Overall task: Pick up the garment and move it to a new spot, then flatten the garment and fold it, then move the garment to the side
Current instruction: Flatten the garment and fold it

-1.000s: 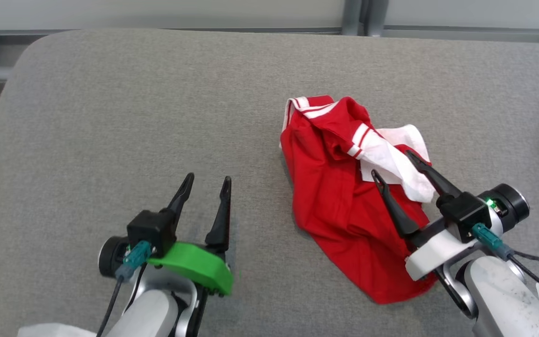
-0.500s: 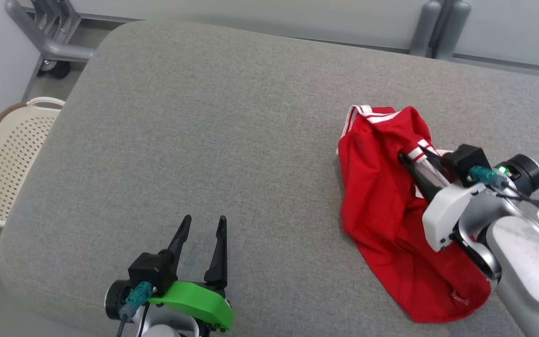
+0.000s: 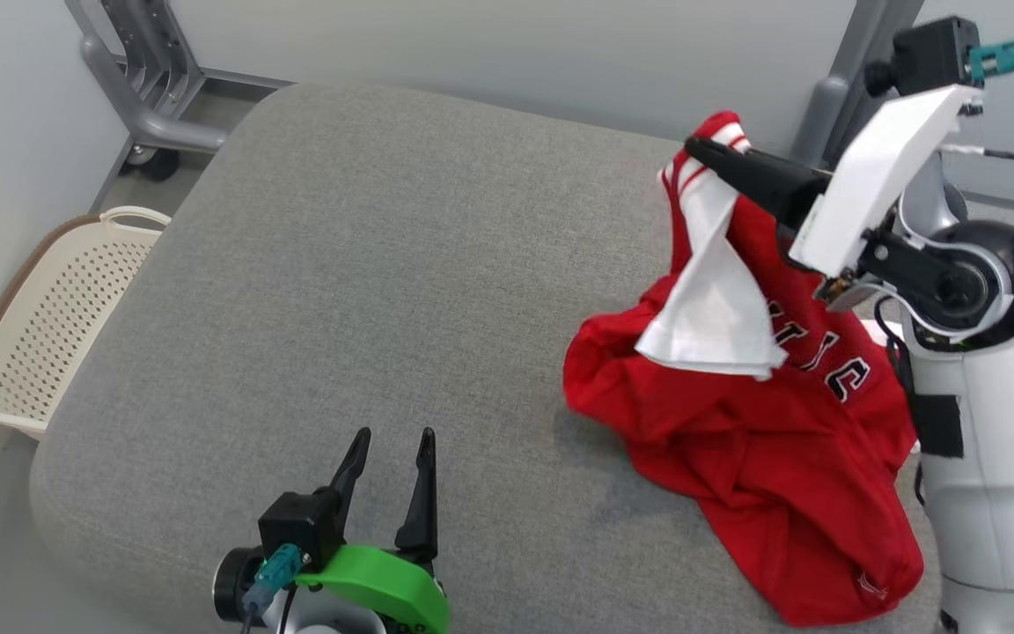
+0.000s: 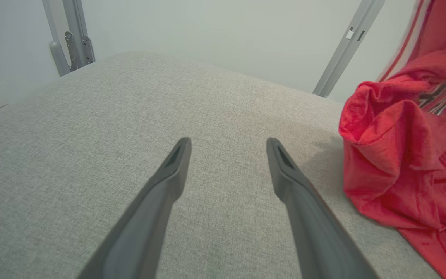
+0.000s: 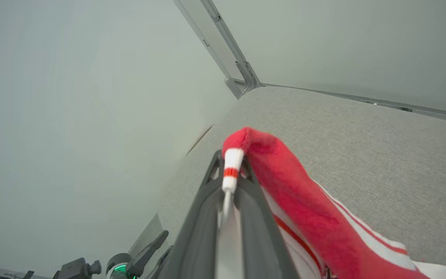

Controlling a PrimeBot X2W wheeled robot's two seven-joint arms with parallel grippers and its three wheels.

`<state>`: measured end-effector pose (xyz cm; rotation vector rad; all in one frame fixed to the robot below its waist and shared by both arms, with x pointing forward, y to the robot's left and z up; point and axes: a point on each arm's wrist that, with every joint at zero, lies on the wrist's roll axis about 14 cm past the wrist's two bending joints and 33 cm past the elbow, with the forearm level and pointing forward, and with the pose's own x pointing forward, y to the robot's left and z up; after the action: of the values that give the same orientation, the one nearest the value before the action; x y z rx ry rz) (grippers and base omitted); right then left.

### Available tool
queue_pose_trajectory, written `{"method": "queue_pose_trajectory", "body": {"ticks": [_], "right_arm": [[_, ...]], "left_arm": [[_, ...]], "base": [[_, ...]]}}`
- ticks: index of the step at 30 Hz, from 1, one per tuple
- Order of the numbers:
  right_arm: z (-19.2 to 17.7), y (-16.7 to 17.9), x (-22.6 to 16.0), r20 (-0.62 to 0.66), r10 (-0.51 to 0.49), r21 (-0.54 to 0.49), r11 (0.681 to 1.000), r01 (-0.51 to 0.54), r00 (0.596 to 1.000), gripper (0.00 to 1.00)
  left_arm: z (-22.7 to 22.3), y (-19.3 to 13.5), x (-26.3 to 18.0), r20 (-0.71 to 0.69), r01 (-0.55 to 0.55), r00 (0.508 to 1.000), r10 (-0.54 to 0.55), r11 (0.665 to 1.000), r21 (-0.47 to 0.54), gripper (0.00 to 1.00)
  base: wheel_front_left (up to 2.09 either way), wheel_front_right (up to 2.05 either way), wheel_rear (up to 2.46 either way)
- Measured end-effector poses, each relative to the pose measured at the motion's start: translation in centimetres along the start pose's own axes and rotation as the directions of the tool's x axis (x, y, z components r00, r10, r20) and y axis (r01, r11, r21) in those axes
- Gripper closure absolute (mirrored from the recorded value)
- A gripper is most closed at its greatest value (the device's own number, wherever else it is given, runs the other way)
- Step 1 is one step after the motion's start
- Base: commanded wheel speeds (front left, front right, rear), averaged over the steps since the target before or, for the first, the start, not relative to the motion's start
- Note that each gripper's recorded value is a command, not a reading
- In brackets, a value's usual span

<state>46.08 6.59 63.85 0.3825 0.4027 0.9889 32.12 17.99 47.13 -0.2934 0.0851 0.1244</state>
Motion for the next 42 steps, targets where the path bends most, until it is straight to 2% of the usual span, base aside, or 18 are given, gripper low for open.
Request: {"method": "queue_pose_trajectory", "body": {"ticks": [2,5,9,13,20,24,27,29,31,34,39,40,42], "right_arm": [[1.4,1.7,0.3,0.017,0.025,0.015,1.000,-0.025,1.000,1.00],[4.1,2.2,-0.3,0.050,0.020,0.014,1.000,-0.021,0.999,1.00],[5.4,4.6,1.1,0.094,0.129,0.078,0.988,-0.136,0.987,1.00],[7.5,7.2,2.7,0.159,0.203,0.089,0.972,-0.219,0.966,1.00],[12.8,9.4,3.8,0.334,0.218,0.103,0.959,-0.265,0.917,1.00],[13.4,7.4,3.7,0.365,0.145,0.145,0.967,-0.210,0.920,1.00],[12.5,3.6,2.7,0.372,0.038,0.198,0.973,-0.119,0.928,1.00],[10.4,0.0,1.7,0.343,-0.056,0.254,0.966,-0.035,0.938,1.00],[7.5,-4.1,0.0,0.301,-0.165,0.307,0.949,0.068,0.939,1.00],[3.7,-9.8,-4.5,0.265,-0.327,0.384,0.899,0.212,0.907,1.00],[-2.6,-15.3,-12.0,0.184,-0.497,0.495,0.792,0.358,0.848,1.00],[-5.1,-16.5,-14.2,0.144,-0.544,0.517,0.754,0.405,0.827,1.00],[-7.3,-17.5,-16.1,0.118,-0.585,0.554,0.709,0.435,0.802,1.00]], "left_arm": [[0.1,0.0,-0.3,0.006,-0.004,1.000,0.004,1.000,-0.004,0.00],[0.4,0.0,-0.7,0.021,-0.006,1.000,0.007,1.000,-0.016,0.00],[0.6,0.0,-1.3,0.036,-0.009,0.999,0.010,1.000,-0.028,0.00],[0.9,0.7,-1.7,0.051,-0.029,0.998,0.030,0.999,-0.026,0.00],[1.0,1.2,-2.2,0.060,-0.045,0.997,0.047,0.999,-0.028,0.00],[1.0,1.2,-2.3,0.062,-0.047,0.997,0.049,0.998,-0.030,0.00],[1.0,1.1,-2.1,0.063,-0.042,0.997,0.044,0.999,-0.027,0.00],[1.1,0.9,-1.8,0.064,-0.033,0.997,0.034,0.999,-0.022,0.00],[1.2,0.5,-1.5,0.064,-0.018,0.998,0.019,1.000,-0.014,0.00],[0.9,-0.2,-1.0,0.053,0.007,0.999,-0.007,1.000,-0.004,0.00],[0.7,-1.5,0.4,0.036,0.061,0.997,-0.062,0.998,0.015,0.00],[0.5,-2.1,1.0,0.026,0.085,0.996,-0.086,0.996,0.027,0.00],[0.4,-2.8,1.8,0.018,0.113,0.993,-0.114,0.993,0.041,0.00]], "base": [[0.00,0.00,0.00],[0.00,0.00,0.00],[0.00,0.00,0.00],[0.00,0.00,0.00],[0.00,0.00,0.00],[0.00,0.00,0.00],[0.00,0.00,0.00],[0.00,0.00,0.00],[0.00,0.00,0.00],[0.00,0.00,0.00],[0.00,0.00,0.00],[0.00,0.00,0.00],[0.00,0.00,0.00]]}}
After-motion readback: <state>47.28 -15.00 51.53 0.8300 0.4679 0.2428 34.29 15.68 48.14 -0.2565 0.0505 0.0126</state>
